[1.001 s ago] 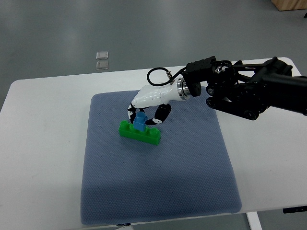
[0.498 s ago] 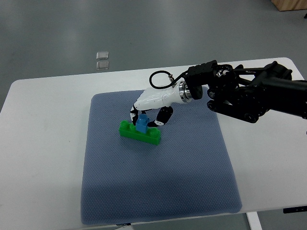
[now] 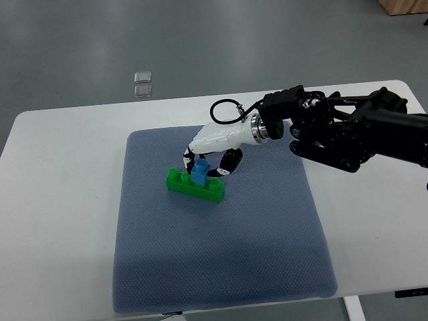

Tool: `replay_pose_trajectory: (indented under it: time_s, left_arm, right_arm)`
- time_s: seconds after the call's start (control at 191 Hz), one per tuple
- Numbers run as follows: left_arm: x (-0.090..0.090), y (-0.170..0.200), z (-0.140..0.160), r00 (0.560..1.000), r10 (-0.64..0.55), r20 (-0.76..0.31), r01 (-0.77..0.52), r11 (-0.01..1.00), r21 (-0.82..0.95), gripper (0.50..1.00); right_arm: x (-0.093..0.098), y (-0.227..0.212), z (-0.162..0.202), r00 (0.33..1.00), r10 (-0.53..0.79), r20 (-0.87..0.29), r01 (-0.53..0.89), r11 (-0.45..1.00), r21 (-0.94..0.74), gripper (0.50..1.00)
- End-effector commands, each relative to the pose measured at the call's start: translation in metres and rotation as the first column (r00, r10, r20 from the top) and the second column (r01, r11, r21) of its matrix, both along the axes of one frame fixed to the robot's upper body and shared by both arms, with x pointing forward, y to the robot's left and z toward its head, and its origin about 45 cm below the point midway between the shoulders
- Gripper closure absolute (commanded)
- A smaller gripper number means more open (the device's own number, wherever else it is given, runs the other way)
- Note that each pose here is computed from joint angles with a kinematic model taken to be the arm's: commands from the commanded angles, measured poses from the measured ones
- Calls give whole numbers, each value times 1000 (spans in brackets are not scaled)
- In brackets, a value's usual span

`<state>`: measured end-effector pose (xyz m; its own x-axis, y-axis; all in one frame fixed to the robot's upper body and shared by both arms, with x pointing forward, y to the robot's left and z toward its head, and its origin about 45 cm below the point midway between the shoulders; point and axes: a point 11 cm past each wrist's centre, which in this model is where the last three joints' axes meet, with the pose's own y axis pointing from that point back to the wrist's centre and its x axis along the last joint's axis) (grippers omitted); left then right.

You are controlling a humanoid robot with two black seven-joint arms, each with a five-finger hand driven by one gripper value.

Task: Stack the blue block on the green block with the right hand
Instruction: 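Lower the blue block onto the green block's studs and press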

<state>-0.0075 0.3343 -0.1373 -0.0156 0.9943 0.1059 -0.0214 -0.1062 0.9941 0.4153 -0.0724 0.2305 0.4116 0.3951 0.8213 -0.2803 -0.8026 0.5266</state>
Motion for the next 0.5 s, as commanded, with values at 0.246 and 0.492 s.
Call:
replay_pose_trajectory:
  time_s: [0.246,0.492]
  left_arm:
    - [0,0,0,1000,0,0,0,1000,0,500]
    - [0,0,0,1000,0,0,0,1000,0,500]
  right_arm:
    - [-3,4,-5,1000,11,-2,-11,1000,-6,936]
    - [-4,3,-11,1000,5,-3,-5,1000,-6,934]
